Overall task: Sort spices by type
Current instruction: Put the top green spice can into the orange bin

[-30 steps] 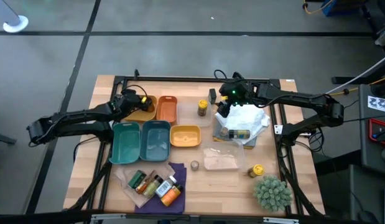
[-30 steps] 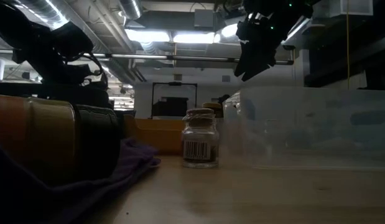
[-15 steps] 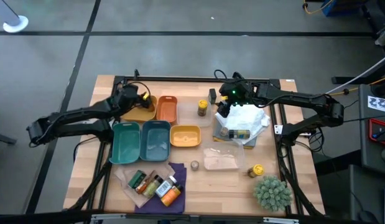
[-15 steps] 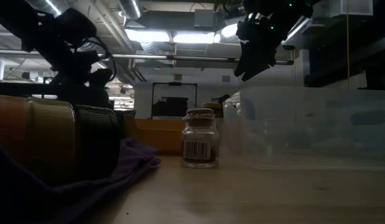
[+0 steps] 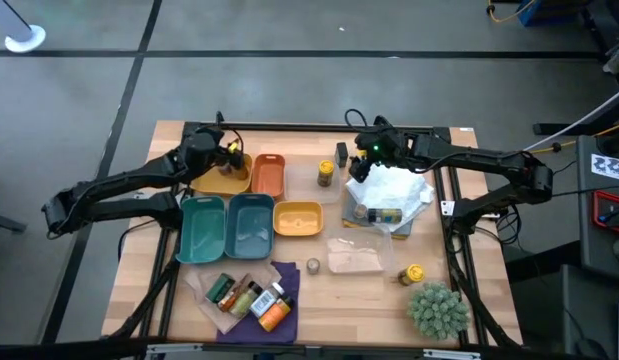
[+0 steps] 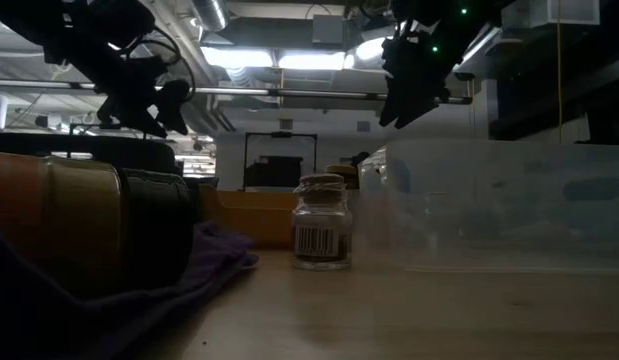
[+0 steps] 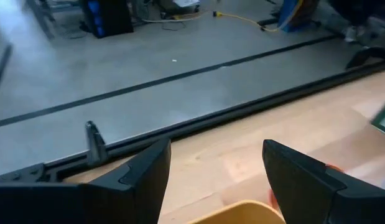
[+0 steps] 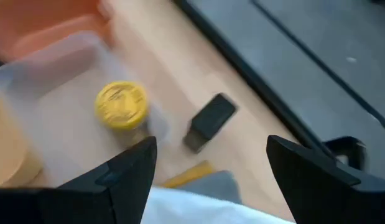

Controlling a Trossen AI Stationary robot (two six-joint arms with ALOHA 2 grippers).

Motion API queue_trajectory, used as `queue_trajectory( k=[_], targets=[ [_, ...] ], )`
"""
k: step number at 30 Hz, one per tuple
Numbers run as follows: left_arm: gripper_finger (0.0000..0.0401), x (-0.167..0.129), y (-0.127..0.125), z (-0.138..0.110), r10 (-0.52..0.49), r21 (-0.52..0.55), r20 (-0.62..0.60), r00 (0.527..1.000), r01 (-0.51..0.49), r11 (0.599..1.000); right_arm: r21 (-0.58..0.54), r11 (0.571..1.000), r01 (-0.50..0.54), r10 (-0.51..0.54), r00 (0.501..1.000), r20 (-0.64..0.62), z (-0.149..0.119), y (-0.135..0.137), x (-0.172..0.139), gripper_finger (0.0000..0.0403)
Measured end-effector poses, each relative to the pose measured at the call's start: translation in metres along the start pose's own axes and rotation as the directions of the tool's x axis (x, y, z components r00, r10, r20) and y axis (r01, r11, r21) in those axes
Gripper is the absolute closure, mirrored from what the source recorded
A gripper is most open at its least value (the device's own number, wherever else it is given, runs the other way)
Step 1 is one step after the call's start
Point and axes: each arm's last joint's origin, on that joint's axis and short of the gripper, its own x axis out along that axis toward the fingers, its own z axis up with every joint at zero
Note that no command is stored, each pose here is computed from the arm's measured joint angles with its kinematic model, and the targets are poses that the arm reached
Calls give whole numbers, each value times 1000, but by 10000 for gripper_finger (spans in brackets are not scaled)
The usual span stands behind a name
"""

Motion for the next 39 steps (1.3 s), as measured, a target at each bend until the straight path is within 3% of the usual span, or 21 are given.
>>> queue_trajectory(
  k=[3, 8, 12, 22, 39],
  targets=[
    [162, 0, -1, 0, -43, -12, -13, 999, 42, 999, 66, 997, 41, -44, 997, 59, 6, -2, 0, 100],
    [162, 0, -4, -1, -127, -48, -37, 991, 125, 991, 150, 989, 11, -32, 990, 137, 16, -11, 6, 100],
    [162, -1, -5, -2, -181, -60, -53, 982, 178, 982, 240, 971, 17, -51, 989, 137, 19, -25, 17, 100],
    [162, -2, -9, -3, -216, -50, -60, 975, 213, 976, 341, 939, -38, 38, 999, 6, 9, -46, 68, 100],
    [162, -2, -9, -3, -216, -49, -62, 974, 213, 976, 371, 928, -11, 55, 993, -107, -11, -37, 125, 100]
  ],
)
